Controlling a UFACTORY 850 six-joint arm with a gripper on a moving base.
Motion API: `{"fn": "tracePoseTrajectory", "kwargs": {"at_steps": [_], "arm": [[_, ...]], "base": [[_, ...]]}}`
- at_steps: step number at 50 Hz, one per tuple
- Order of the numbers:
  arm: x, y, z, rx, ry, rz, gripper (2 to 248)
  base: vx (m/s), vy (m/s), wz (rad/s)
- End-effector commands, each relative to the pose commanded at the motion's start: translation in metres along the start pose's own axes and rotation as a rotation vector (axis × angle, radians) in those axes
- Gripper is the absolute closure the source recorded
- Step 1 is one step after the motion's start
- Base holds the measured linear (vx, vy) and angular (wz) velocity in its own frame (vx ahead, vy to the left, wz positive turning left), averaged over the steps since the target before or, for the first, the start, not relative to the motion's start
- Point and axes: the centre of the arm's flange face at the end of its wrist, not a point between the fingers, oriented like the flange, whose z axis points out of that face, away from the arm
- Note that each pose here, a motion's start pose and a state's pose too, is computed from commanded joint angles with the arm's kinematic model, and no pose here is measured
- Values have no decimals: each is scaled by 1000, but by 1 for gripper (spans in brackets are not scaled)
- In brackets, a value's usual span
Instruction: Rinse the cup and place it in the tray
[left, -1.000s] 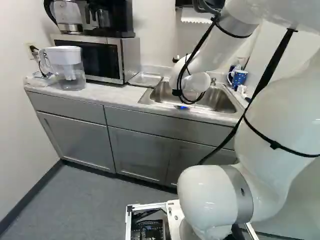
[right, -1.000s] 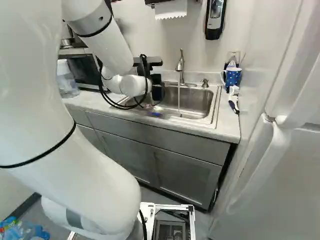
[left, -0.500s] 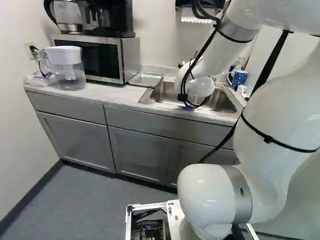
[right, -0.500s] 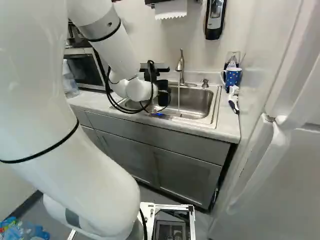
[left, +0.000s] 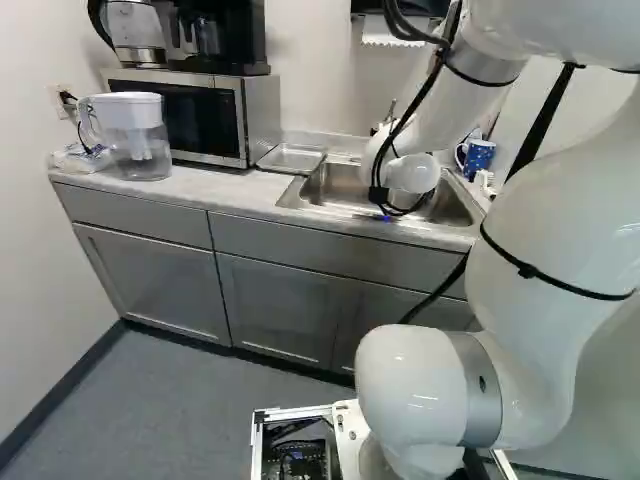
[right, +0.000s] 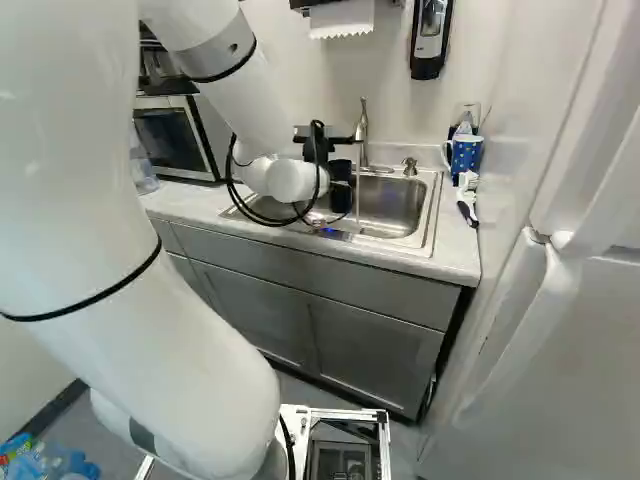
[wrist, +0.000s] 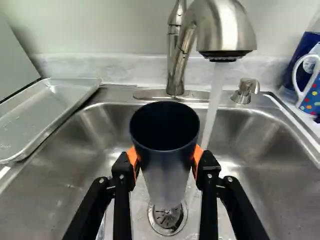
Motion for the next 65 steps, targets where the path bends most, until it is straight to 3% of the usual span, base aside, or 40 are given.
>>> {"fn": "tracePoseTrajectory", "kwargs": {"at_steps": [22,65], "arm": [[0,33,-1,-67,0,27,127],[0,33,-1,-67,0,27,127]], "base": [[0,0,0],[0,0,0]]}}
